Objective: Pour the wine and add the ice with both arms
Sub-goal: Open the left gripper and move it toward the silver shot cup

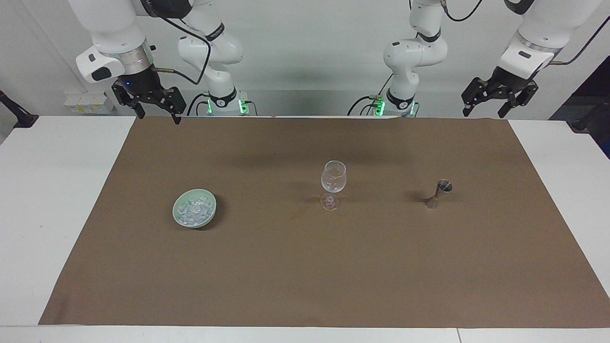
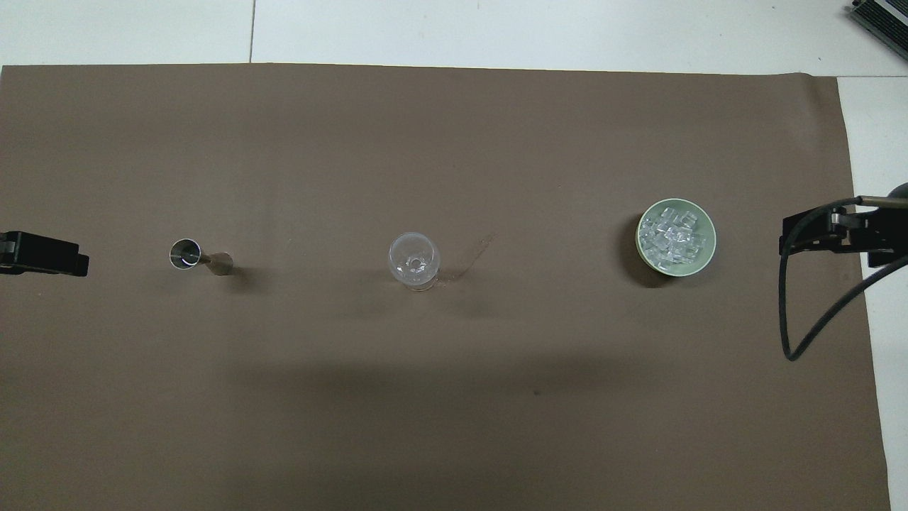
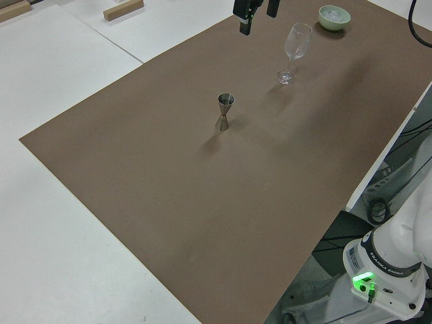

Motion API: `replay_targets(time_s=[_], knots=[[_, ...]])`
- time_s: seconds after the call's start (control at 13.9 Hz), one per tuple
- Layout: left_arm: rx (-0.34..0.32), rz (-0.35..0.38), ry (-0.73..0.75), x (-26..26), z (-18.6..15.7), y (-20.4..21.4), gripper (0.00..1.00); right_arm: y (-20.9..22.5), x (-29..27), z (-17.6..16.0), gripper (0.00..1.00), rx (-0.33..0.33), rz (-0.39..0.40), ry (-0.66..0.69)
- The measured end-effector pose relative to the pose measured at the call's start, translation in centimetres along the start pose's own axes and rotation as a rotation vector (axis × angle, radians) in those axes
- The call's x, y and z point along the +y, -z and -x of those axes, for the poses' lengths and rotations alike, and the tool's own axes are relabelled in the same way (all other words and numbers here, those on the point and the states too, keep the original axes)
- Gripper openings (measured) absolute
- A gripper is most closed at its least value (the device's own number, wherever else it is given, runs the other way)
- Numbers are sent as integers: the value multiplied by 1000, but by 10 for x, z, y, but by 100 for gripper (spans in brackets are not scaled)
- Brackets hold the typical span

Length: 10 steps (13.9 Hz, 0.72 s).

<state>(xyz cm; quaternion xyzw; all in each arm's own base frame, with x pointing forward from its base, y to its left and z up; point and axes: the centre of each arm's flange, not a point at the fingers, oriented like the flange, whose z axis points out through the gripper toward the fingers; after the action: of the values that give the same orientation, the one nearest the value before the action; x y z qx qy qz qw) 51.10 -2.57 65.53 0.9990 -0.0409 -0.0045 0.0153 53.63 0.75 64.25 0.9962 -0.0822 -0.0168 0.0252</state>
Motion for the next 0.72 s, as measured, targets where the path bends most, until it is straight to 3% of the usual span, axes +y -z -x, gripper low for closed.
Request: replay_targets(time_s=[0.72], knots=[[-33, 2, 11, -4, 0, -15, 100, 0, 0, 0, 100, 0, 0, 0]])
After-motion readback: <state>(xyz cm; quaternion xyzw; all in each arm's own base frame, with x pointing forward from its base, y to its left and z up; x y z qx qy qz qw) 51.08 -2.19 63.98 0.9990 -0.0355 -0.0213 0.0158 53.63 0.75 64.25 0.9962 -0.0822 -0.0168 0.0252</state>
